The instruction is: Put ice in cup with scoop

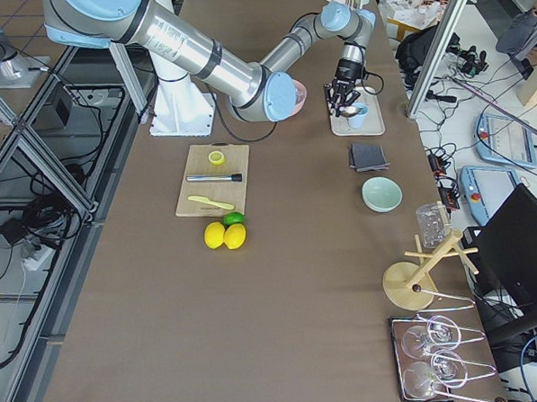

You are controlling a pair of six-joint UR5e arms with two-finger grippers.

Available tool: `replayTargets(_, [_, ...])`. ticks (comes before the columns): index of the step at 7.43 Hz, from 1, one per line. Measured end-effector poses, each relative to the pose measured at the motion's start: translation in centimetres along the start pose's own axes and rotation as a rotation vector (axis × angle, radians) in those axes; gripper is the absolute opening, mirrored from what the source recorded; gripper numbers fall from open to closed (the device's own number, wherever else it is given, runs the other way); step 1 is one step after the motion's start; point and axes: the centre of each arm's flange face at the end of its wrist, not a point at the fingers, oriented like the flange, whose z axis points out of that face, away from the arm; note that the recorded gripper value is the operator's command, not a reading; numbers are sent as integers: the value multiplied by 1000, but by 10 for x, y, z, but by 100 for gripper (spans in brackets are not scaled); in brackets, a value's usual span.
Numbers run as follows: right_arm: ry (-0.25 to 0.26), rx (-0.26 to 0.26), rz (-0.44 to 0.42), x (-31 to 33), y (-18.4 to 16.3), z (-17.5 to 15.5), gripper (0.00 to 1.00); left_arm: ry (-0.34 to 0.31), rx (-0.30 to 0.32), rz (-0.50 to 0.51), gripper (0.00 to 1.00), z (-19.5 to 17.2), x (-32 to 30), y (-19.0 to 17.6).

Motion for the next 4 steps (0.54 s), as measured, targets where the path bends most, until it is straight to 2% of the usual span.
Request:
replayTargets(2, [19,-19,-3,-3,0,0,0,-13,-36,-10,99,9,30,-1])
replayTargets(4, [30,-27,-5,-5,0,-2,0,-12,-42,3,99,9,55,-4])
